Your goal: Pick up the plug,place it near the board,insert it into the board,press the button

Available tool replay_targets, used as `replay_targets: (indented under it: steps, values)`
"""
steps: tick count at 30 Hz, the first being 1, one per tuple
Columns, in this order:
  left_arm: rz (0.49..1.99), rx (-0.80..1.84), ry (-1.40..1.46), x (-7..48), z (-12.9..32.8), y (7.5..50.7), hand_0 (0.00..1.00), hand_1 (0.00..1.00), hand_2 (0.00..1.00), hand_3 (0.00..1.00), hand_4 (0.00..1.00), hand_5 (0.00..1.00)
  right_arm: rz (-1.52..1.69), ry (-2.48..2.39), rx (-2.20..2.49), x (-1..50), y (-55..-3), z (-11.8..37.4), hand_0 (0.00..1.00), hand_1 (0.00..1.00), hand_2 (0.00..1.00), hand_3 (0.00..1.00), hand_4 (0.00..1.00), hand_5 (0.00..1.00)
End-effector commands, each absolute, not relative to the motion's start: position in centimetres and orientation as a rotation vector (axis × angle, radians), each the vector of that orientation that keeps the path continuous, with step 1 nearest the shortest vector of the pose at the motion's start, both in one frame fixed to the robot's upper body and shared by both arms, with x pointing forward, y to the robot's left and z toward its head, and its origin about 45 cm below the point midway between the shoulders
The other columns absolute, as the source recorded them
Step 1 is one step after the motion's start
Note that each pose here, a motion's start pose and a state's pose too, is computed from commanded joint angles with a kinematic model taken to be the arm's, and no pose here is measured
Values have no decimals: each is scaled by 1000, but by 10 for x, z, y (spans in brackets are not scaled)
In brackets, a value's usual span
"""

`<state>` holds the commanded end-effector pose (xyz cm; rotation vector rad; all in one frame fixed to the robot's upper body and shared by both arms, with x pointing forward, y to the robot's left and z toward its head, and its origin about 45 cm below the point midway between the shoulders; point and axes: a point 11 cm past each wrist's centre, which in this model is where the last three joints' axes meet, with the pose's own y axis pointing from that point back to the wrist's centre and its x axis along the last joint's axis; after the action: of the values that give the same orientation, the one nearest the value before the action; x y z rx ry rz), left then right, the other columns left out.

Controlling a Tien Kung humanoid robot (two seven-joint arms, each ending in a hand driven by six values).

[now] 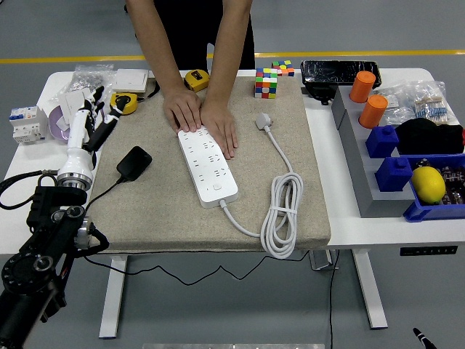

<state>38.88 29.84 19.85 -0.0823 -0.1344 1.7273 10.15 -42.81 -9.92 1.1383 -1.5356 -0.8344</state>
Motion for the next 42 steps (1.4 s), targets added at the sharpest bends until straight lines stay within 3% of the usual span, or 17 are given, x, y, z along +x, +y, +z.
replay_targets:
  steps: [1,2,7,8,17,20,42]
  values:
    - [1727,-148,-117,385,204,302,933,985,930,892,998,866,-835,-1534,1137,101,-428,-99,822,742,741,773,998,998]
    - [1729,-203,-94,382,209,305,922,976,930,905,998,951,-835,-1534,1137,101,-428,-99,821,743,741,773,998,998]
    - [1759,-408,69,364,211,332,922,976,930,905,998,951,-837,-1536,1135,100,-428,-100,821,743,741,773,998,998]
    - [1784,-434,107,359,206,342,914,959,921,900,998,998,-838,-1536,1135,99,-428,-100,822,742,741,773,998,998]
    - [1881,-726,448,324,172,384,887,921,898,888,998,998,-845,-1536,1131,96,-427,-101,821,742,741,773,998,998]
    - [1881,-728,463,319,169,390,859,881,854,850,998,998,-845,-1538,1132,97,-427,-101,820,742,741,773,998,998]
    - [1825,-643,495,319,160,383,856,853,832,837,998,998,-849,-1545,1132,97,-426,-101,821,741,741,773,998,998]
